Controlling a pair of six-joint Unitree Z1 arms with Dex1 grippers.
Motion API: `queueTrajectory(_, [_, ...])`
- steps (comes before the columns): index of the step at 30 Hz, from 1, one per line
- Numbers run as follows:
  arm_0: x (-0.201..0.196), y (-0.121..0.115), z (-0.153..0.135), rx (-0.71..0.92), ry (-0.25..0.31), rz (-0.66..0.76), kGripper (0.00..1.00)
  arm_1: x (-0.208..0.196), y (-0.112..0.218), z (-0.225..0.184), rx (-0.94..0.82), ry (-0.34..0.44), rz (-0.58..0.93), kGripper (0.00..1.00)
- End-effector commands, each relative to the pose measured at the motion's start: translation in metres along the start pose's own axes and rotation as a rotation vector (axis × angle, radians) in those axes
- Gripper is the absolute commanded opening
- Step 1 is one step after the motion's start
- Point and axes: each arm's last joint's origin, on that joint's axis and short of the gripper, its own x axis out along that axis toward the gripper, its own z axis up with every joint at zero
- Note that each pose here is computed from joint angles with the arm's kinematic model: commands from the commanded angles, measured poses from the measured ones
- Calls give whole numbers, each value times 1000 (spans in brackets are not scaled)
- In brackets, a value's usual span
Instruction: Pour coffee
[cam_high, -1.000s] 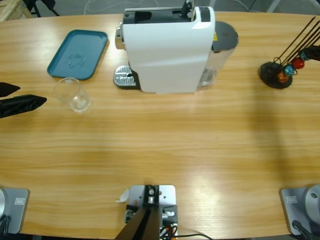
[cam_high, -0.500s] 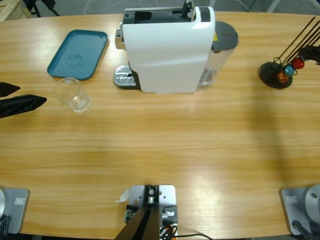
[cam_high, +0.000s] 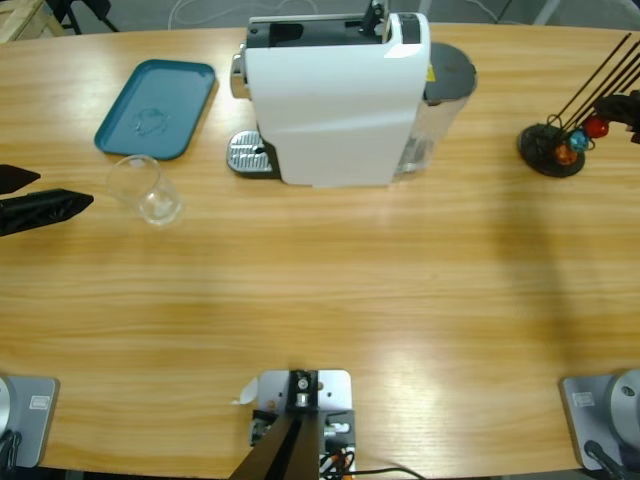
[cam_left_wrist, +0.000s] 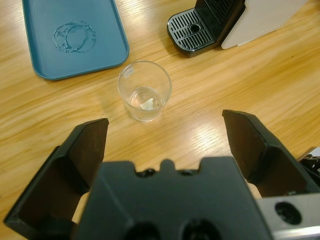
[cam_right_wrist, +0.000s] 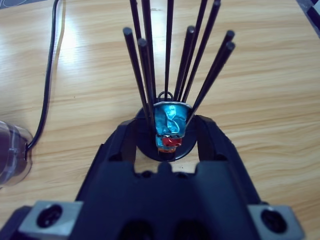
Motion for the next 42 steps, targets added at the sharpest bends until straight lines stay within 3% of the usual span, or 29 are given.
queueTrajectory(1, [2, 0, -11, 6, 20, -19, 991, 6, -1, -10, 0, 37, -5, 462])
queueTrajectory(4, [2, 0, -11, 6, 20, -19, 991, 6, -1, -11, 0, 38, -8, 461])
queueTrajectory(7, [2, 0, -11, 6, 19, -17, 991, 6, -1, -11, 0, 38, -16, 225])
queueTrajectory(12, [2, 0, -11, 6, 19, -17, 991, 8, -1, -11, 4, 37, -26, 213])
queueTrajectory(15, [2, 0, -11, 6, 19, -17, 991, 8, -1, -12, 4, 36, -29, 89])
queueTrajectory(22, [2, 0, -11, 6, 18, -18, 991, 7, -2, -12, 5, 33, -40, 85])
queueTrajectory(23, [2, 0, -11, 6, 18, -18, 991, 6, -3, -12, 5, 31, -41, 74])
queueTrajectory(24, [2, 0, -11, 6, 18, -18, 991, 6, -3, -12, 6, 28, -43, 0])
queueTrajectory(42, [2, 0, -11, 6, 18, -19, 991, -38, -8, 28, 34, -90, -24, 0])
